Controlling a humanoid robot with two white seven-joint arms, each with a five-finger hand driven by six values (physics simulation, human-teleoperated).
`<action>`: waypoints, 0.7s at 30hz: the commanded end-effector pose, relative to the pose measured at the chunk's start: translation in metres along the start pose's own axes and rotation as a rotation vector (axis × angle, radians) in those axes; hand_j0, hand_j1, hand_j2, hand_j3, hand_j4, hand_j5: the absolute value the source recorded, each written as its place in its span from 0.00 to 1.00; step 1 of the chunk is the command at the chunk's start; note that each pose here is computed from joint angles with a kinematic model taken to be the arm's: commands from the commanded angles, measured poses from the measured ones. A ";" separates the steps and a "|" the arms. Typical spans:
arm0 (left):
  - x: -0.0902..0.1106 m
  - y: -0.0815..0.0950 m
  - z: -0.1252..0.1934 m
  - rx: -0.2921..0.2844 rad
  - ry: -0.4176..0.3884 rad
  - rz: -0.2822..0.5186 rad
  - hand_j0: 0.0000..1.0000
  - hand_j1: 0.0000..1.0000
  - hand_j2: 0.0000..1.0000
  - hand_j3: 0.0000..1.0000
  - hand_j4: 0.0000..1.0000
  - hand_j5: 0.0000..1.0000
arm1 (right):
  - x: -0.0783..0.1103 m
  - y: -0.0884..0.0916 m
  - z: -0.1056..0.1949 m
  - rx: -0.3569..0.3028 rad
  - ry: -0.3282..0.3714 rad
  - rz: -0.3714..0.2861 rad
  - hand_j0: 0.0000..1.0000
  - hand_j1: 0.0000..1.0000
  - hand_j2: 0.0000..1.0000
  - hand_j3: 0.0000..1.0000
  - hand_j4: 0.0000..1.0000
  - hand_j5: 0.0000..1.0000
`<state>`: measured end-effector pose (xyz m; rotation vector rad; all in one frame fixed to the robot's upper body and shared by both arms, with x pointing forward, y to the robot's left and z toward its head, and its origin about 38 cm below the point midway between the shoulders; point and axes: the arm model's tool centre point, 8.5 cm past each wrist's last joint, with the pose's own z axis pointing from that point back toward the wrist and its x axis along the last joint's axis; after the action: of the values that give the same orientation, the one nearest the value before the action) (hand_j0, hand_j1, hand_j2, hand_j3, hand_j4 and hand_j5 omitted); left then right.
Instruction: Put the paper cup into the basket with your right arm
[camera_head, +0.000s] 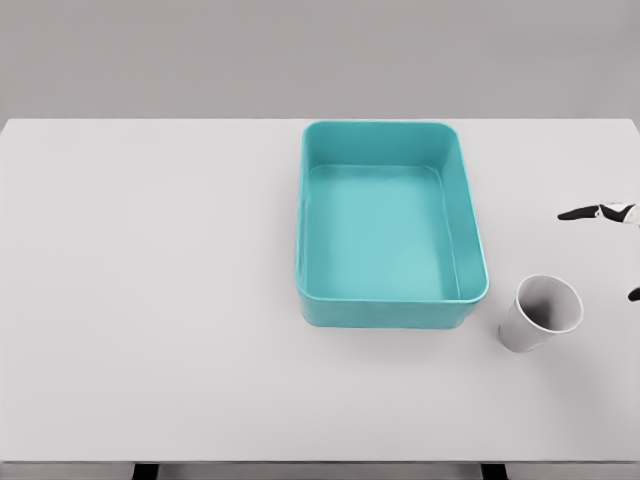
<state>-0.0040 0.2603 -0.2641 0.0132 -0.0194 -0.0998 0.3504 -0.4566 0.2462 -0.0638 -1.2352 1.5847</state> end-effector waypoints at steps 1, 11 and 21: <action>0.000 0.000 0.000 0.000 0.000 0.000 1.00 1.00 1.00 1.00 1.00 1.00 | -0.001 0.000 0.002 0.002 0.003 0.002 1.00 1.00 1.00 1.00 1.00 1.00; 0.000 0.000 0.000 0.000 0.000 -0.001 1.00 1.00 1.00 1.00 1.00 1.00 | -0.004 0.029 -0.009 0.078 -0.024 -0.024 1.00 1.00 1.00 1.00 1.00 1.00; 0.000 0.000 0.000 0.000 0.001 -0.001 1.00 1.00 1.00 1.00 1.00 1.00 | -0.004 0.035 -0.019 0.089 -0.039 -0.024 1.00 1.00 1.00 1.00 1.00 1.00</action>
<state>-0.0040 0.2603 -0.2641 0.0132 -0.0193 -0.0998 0.3394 -0.4428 0.2100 0.0370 -1.1886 1.6305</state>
